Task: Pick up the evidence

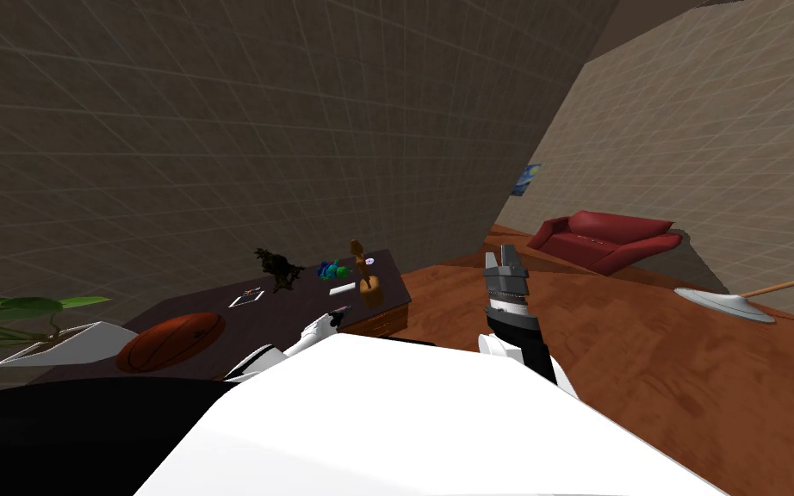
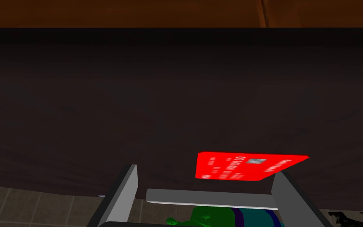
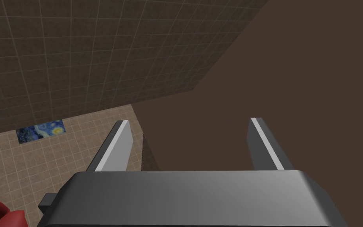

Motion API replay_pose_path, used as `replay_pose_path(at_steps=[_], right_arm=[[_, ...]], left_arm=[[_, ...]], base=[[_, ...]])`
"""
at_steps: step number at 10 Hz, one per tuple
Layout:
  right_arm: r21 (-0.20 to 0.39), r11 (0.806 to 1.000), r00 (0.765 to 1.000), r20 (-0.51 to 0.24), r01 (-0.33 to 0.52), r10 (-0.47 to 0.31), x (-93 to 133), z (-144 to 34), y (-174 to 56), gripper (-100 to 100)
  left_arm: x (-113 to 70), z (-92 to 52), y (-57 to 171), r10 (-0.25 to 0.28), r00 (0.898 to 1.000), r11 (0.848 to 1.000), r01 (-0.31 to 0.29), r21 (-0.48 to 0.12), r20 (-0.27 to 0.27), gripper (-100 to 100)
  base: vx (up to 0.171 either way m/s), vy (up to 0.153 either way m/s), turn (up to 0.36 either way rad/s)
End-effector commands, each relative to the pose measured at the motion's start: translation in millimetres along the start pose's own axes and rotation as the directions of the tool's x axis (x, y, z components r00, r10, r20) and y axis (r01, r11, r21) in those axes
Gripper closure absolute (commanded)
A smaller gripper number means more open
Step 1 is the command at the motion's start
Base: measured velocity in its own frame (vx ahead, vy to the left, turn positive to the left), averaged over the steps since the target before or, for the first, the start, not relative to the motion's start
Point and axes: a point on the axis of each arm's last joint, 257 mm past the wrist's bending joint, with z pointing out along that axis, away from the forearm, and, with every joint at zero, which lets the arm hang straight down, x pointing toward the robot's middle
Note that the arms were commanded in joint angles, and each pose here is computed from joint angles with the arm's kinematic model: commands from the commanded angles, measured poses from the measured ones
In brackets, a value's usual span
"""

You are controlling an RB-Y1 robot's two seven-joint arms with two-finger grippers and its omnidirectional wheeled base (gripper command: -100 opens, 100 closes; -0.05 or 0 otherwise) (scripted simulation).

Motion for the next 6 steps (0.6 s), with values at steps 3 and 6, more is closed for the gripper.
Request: replay_pose_path(at_steps=[3, 6], right_arm=[[0.0, 1.0, 1.0, 0.0, 0.0, 0.0, 0.0, 0.0, 0.0, 0], [0.0, 1.0, 1.0, 0.0, 0.0, 0.0, 0.0, 0.0, 0.0, 0]], left_arm=[[7.8, -0.7, -8.7, 0.014, 1.0, 1.0, -0.014, 0.015, -0.003, -100], [7.8, -0.7, -8.7, 0.014, 1.0, 1.0, -0.014, 0.015, -0.003, -100]], base=[[0.013, -0.016, 0.048], [-0.001, 0.001, -0.003]])
